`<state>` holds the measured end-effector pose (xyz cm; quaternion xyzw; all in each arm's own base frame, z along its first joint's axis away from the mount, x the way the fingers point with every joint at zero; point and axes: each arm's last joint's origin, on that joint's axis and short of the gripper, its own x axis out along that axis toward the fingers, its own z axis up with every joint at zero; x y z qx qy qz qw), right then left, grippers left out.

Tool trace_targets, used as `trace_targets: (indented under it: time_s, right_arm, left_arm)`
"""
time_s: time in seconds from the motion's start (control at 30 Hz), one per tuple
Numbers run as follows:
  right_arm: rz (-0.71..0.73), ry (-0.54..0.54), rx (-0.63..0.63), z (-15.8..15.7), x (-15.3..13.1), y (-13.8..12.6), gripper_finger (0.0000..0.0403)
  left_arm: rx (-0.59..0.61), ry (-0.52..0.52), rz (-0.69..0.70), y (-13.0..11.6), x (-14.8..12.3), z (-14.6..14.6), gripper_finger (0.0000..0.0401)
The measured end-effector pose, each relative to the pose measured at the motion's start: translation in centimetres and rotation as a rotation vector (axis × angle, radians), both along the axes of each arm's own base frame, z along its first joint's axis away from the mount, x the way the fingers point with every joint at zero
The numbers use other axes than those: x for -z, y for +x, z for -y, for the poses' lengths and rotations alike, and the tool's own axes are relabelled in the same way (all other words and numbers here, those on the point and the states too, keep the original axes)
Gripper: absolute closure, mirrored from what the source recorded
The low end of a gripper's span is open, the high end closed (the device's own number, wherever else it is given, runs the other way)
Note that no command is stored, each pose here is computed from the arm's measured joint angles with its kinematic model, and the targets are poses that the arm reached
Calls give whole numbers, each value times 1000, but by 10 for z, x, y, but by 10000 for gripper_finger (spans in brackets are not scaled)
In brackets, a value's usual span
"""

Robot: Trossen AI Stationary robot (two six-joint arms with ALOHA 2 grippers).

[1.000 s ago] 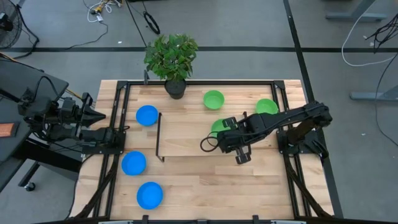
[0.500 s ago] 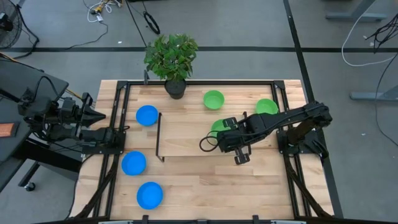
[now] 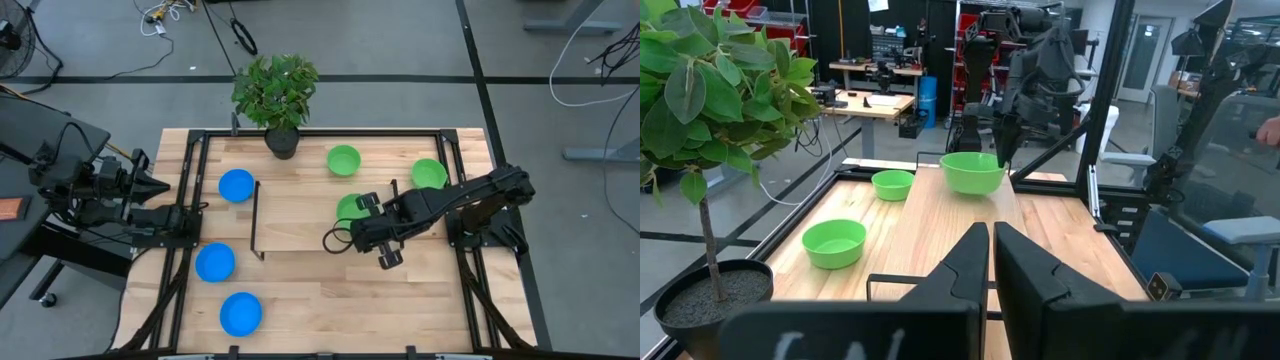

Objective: Pick & Place Mini bowls
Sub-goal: Put the bottom green bowl on the shelf

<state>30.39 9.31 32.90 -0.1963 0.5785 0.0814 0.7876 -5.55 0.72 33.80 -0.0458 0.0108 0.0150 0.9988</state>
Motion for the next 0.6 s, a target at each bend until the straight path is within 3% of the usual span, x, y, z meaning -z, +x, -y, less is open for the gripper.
trace_targets:
  time_s: [0.6]
  right_arm:
    - [-13,-8,17,2,12,-11,402]
  left_arm:
    - [0,0,0,0,0,0,378]
